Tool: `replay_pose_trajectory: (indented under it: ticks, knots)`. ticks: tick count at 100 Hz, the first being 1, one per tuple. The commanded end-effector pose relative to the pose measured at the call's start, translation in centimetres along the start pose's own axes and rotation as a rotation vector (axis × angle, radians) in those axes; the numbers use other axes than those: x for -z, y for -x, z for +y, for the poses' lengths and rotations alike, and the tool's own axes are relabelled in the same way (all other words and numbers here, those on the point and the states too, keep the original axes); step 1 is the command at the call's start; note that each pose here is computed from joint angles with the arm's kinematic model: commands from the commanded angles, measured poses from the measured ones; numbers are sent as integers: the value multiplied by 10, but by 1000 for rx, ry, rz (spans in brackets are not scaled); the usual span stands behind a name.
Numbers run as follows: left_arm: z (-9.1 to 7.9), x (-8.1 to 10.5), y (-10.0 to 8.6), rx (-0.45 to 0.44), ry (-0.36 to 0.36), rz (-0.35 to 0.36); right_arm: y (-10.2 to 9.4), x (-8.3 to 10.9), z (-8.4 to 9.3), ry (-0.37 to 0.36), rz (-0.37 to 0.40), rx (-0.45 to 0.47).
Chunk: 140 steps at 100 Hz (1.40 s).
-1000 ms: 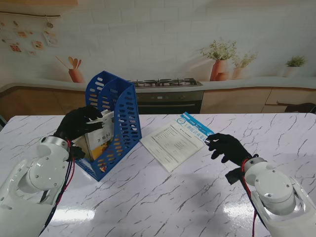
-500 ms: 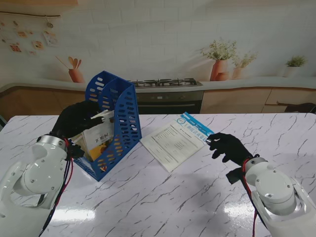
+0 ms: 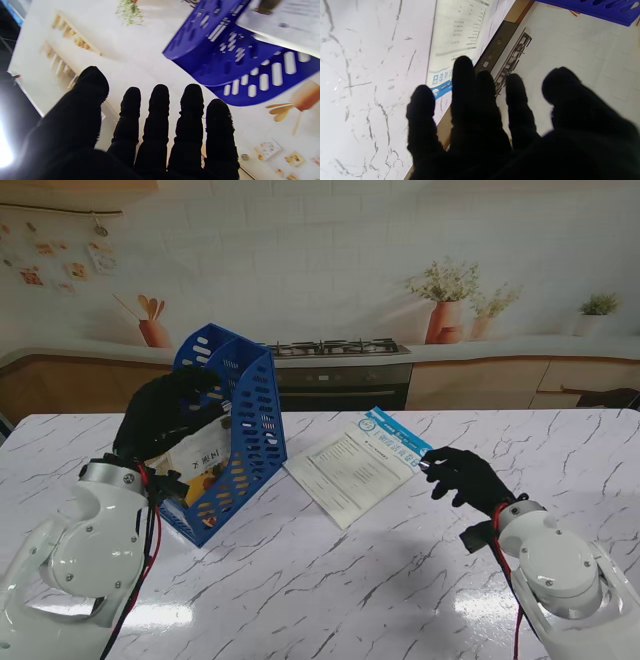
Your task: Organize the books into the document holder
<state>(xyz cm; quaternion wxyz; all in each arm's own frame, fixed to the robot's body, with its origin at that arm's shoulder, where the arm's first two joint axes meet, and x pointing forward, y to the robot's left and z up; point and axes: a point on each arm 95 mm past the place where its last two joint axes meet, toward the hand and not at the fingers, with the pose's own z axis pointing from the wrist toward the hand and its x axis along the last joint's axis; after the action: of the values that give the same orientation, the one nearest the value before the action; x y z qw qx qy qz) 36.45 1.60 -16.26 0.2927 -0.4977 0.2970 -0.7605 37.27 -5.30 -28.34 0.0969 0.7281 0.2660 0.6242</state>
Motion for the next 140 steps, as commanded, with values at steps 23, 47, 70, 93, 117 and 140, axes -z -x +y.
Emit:
replay_pose_trajectory:
  ticks: [23,47,70,93,117,140]
  knots:
    - [26,4,-28,125,30,127,-1,6,-6,7,20,-7]
    - [56,3,-35,205,111,208,4,9,-6,14,15,-17]
    - [80,1,-28,264,210,219,6,11,-6,24,14,-25]
    - [106,2,-15,312,298,189,6,11,-8,10,25,-32]
    - [127,5,-4,371,371,163,6,11,-11,-16,33,-28]
    - [135,14,8,392,403,115,3,4,-19,-47,45,-19]
